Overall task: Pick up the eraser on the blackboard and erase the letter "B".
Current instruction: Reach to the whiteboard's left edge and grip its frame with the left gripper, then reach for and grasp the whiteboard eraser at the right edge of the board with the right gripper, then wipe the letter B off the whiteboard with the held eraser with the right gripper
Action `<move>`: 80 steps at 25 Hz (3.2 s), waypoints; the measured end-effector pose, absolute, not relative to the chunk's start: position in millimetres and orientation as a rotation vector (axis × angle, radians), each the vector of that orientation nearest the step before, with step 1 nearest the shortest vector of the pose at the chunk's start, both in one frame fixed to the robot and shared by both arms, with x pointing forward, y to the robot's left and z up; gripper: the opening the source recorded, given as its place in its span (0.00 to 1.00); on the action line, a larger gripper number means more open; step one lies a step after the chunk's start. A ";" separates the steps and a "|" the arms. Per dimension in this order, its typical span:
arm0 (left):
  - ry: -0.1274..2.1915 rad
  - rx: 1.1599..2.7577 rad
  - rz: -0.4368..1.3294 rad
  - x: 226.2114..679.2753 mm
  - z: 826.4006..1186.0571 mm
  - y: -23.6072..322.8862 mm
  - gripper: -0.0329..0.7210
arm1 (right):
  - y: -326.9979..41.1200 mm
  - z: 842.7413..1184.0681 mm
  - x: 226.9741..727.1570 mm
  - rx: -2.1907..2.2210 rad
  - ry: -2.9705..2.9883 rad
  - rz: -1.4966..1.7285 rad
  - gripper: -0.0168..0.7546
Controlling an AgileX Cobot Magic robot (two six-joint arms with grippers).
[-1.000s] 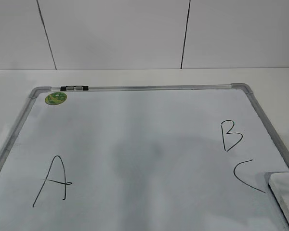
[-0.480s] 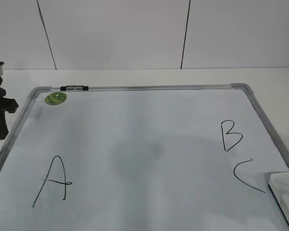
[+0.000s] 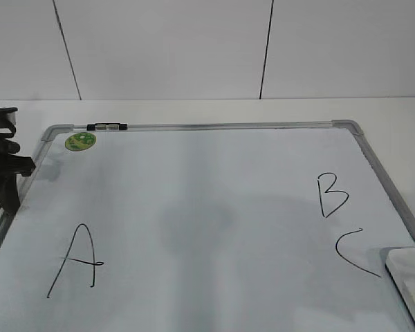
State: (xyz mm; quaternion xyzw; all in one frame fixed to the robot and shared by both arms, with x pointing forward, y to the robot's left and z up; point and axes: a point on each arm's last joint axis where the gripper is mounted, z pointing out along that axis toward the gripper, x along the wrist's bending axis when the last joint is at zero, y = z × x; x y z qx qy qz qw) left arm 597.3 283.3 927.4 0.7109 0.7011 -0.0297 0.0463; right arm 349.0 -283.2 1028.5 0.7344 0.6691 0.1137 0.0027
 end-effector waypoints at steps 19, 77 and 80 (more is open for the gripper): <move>2.157 2.144 -0.116 599.4 926.5 281.9 0.07 | -283.7 1028.5 349.3 2.297 2.095 0.354 0.78; 2.160 2.142 -0.117 599.4 926.5 281.9 0.07 | -276.2 945.1 472.3 2.324 2.317 0.009 0.86; 2.160 2.142 -0.117 599.4 926.5 281.9 0.07 | -276.2 945.1 472.2 2.325 2.318 0.007 0.79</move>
